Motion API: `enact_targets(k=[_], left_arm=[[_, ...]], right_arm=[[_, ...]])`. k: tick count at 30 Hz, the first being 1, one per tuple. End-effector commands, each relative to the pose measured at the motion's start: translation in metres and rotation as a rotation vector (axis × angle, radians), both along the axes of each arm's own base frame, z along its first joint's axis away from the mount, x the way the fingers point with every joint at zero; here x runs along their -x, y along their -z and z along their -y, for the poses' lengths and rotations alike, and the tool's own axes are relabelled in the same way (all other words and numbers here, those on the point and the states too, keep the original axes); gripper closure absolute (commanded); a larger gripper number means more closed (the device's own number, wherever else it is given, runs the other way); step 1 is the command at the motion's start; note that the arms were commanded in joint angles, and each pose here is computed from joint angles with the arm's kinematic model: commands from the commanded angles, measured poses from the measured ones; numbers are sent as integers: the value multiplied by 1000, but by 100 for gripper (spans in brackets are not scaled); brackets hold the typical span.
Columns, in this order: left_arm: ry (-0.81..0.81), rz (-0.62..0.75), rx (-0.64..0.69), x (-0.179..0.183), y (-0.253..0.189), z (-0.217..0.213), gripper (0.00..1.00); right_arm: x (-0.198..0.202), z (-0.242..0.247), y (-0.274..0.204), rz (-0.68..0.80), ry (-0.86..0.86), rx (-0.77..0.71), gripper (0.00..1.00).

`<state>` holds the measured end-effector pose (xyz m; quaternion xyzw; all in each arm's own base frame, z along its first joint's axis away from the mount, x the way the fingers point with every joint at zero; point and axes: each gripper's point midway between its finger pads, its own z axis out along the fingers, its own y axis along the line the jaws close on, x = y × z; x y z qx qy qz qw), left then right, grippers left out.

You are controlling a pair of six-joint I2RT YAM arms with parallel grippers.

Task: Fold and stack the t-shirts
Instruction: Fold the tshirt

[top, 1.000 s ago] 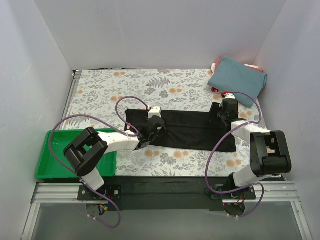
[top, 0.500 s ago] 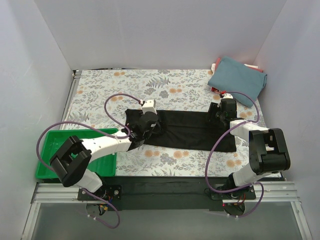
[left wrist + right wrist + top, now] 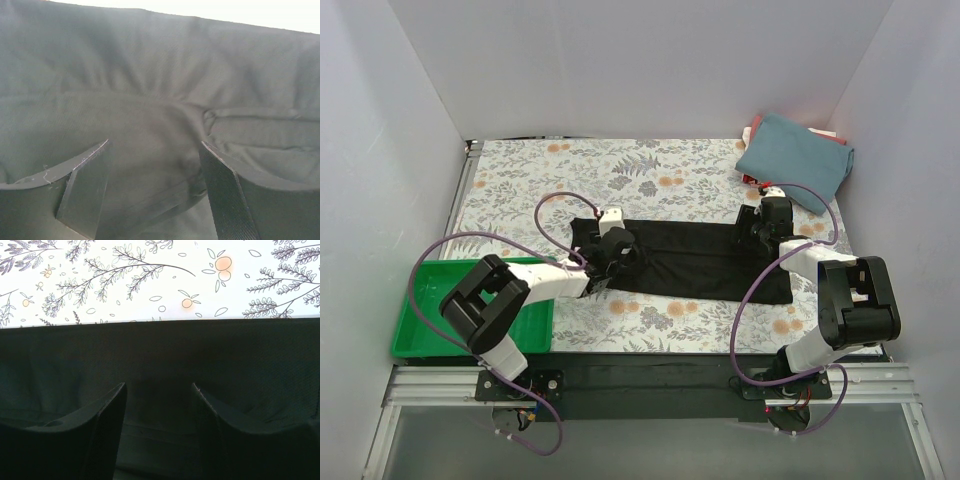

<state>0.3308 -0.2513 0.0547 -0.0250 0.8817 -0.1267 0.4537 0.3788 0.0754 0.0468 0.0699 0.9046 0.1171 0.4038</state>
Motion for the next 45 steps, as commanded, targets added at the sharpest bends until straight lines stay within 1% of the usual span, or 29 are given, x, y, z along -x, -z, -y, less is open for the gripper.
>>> enact_targets(k=[1, 9, 13, 16, 21, 25, 28, 33, 38, 39, 41, 44, 45], left_arm=[[-13, -6, 20, 9, -5, -6, 32], [32, -41, 104, 28, -11, -1, 32], [7, -15, 124, 26, -17, -6, 30], [-36, -27, 116, 16, -11, -16, 29], [-76, -67, 112, 4, 14, -28, 29], [-118, -101, 108, -6, 32, -44, 29], [-146, -108, 84, -16, 42, -57, 29], [-158, -103, 71, -32, 43, -61, 29], [-137, -76, 12, -52, 46, -66, 29], [-145, -63, 14, -62, 42, -68, 29], [-139, -73, -6, -69, 48, -72, 29], [-122, -37, -11, -89, 41, -72, 29], [-113, -38, -41, -93, 47, -75, 29]], right_arm=[[-16, -5, -22, 74, -10, -5, 40], [-17, -3, -22, 74, -5, 4, 40], [-17, -1, -23, 77, 2, 14, 40], [-17, -1, -21, 74, 0, 16, 40], [-16, 2, -16, 59, 8, 29, 40], [-11, 12, -9, 14, 60, 63, 40], [-11, 20, -4, -31, 115, 88, 41], [-1, 23, 12, -101, 127, 99, 41], [15, 18, 27, -169, 99, 80, 41], [17, 17, 28, -177, 96, 74, 41], [26, 13, 32, -208, 75, 60, 41], [38, 7, 38, -237, 54, 39, 42], [42, 6, 40, -246, 52, 37, 42]])
